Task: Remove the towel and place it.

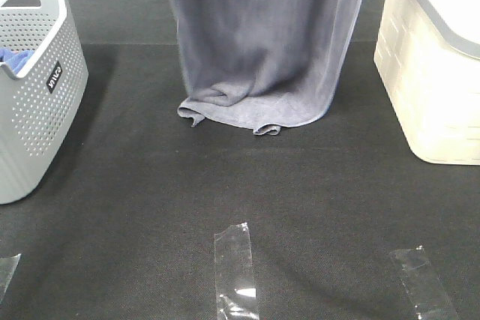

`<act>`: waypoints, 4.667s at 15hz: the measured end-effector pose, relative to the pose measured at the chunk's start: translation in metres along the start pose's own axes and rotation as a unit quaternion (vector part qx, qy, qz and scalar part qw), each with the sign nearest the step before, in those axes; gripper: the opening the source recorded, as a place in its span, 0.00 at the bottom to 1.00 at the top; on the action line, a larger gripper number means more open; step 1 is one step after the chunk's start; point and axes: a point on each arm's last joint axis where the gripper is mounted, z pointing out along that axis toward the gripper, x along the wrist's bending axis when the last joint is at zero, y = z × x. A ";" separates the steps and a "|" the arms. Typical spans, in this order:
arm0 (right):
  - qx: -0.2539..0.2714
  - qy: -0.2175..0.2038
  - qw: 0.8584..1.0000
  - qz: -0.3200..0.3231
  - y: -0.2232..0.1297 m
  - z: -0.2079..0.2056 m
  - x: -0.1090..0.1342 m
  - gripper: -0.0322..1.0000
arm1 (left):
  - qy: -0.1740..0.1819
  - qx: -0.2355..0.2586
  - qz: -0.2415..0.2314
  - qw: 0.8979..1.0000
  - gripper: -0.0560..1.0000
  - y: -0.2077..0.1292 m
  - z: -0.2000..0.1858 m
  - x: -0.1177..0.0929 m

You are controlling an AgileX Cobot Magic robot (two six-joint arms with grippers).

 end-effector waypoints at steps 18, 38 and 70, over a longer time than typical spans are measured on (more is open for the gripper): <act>-0.445 -0.114 0.885 -0.075 0.092 -0.011 -0.013 0.03 | -0.002 -0.517 0.079 0.852 0.05 0.063 0.015 0.041; 0.154 0.017 0.988 0.001 -0.028 0.063 0.010 0.03 | -0.079 0.150 -0.080 0.982 0.05 -0.051 0.073 0.013; 0.431 0.248 0.847 0.186 -0.329 -0.106 0.084 0.03 | -0.164 0.573 -0.239 0.767 0.05 -0.320 -0.176 -0.035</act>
